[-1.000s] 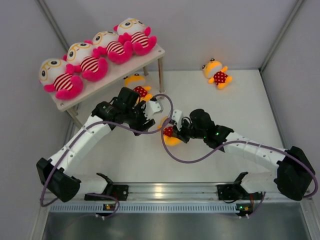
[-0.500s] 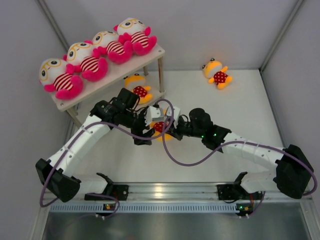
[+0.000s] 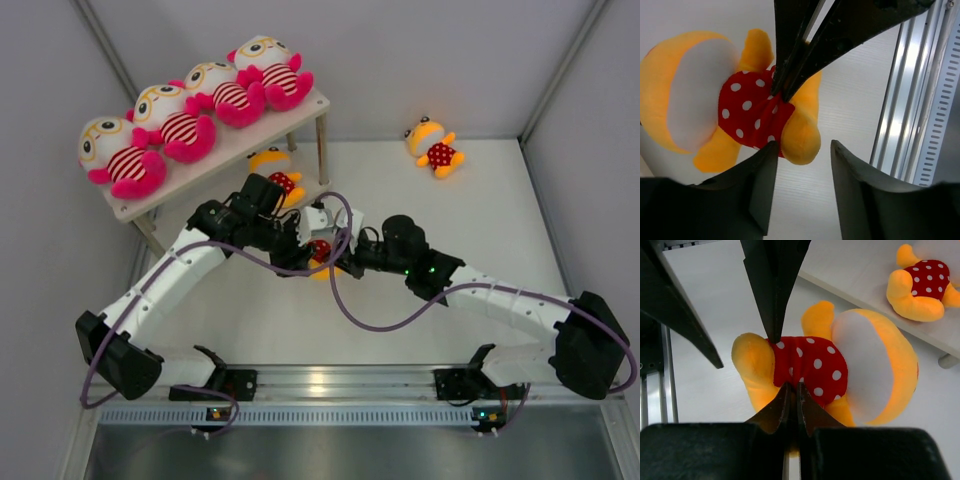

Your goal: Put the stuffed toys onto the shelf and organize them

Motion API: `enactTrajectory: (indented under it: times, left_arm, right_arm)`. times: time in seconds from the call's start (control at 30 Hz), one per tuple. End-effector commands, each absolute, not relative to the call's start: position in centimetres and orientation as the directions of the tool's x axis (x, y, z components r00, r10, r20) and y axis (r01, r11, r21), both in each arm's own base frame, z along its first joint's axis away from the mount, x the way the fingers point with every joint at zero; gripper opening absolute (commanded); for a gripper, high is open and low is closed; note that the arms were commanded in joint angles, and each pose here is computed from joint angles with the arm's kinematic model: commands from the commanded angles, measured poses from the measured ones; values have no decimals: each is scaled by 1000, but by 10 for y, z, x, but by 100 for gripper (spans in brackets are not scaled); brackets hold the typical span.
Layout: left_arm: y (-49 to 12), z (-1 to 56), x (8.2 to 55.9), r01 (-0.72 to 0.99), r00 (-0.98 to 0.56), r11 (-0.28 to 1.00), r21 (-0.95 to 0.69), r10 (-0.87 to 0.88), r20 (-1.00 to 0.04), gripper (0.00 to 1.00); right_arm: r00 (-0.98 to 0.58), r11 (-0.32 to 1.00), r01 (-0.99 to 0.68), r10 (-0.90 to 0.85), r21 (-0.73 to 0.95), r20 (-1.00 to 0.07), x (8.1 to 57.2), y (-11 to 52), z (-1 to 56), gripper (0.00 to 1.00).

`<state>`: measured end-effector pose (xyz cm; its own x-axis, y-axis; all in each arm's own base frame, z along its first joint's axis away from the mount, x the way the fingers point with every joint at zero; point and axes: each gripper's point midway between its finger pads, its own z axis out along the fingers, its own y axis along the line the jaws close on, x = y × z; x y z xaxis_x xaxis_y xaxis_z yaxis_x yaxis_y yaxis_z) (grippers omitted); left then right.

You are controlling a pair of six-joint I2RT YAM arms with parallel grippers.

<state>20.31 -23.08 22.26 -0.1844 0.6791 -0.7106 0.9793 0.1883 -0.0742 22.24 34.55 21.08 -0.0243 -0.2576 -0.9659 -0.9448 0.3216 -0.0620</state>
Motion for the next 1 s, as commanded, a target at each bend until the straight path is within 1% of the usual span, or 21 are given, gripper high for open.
enactTrajectory:
  times: [0.0, 0.03, 0.07, 0.1, 0.13, 0.23, 0.27, 0.3, 0.33, 0.37, 0.4, 0.43, 0.47, 0.57, 0.6, 0.8, 0.97]
  left_arm:
    - [-238, 227, 211, 980, -154, 197, -26, 670, -727, 49]
    - [-237, 225, 212, 979, -158, 203, -25, 676, -720, 43]
    - [-238, 225, 211, 979, -157, 204, -21, 679, -718, 32]
    - [-236, 225, 213, 977, -157, 213, -11, 684, -712, 11]
    - [-236, 224, 214, 976, -158, 218, -6, 688, -709, 0]
    - [-230, 220, 222, 959, -197, 282, 11, 697, -689, 0]
    - [-226, 213, 224, 944, -241, 330, 5, 700, -673, 0]
    - [-218, 208, 238, 919, -260, 391, 60, 711, -654, 0]
    - [-211, 204, 245, 898, -279, 430, 91, 718, -637, 0]
    - [-206, 201, 250, 878, -298, 464, 115, 720, -626, 0]
    - [-200, 196, 255, 862, -307, 485, 145, 729, -612, 0]
    - [-189, 195, 262, 832, -323, 519, 195, 740, -590, 0]
    - [-186, 198, 264, 821, -326, 530, 213, 741, -588, 0]
    - [-176, 210, 266, 796, -314, 546, 262, 742, -592, 0]
    - [-169, 216, 269, 774, -310, 557, 300, 747, -589, 0]
    - [-145, 256, 275, 706, -207, 535, 464, 783, -587, 0]
    - [-129, 291, 281, 637, -142, 514, 574, 811, -568, 0]
  right_arm:
    - [97, 284, -951, -101, -122, -990, 214, 358, 274, 0]
    - [101, 281, -952, -96, -124, -990, 213, 358, 276, 0]
    - [100, 278, -953, -92, -122, -991, 212, 359, 276, 0]
    - [95, 273, -955, -91, -117, -991, 211, 359, 276, 0]
    - [88, 271, -956, -93, -110, -992, 211, 360, 273, 0]
    - [60, 255, -963, -97, -83, -993, 208, 363, 266, 0]
    - [29, 262, -964, -98, -54, -995, 209, 363, 262, 6]
    - [17, 277, -960, -99, -44, -995, 211, 363, 260, 26]
    - [0, 286, -958, -108, -31, -994, 212, 362, 254, 38]
    - [-15, 297, -955, -113, -20, -993, 214, 362, 250, 45]
    - [-21, 318, -948, -115, -17, -993, 217, 360, 247, 54]
    - [-34, 330, -944, -125, -9, -992, 217, 358, 240, 58]
    - [-47, 343, -939, -123, 2, -991, 218, 356, 239, 60]
    - [-67, 390, -921, -125, 13, -990, 222, 346, 236, 62]
    - [-53, 408, -913, -110, 4, -992, 223, 340, 244, 62]
    - [-31, 491, -871, -104, -24, -994, 225, 312, 239, 63]
    - [-22, 520, -854, -93, -30, -995, 230, 302, 245, 64]
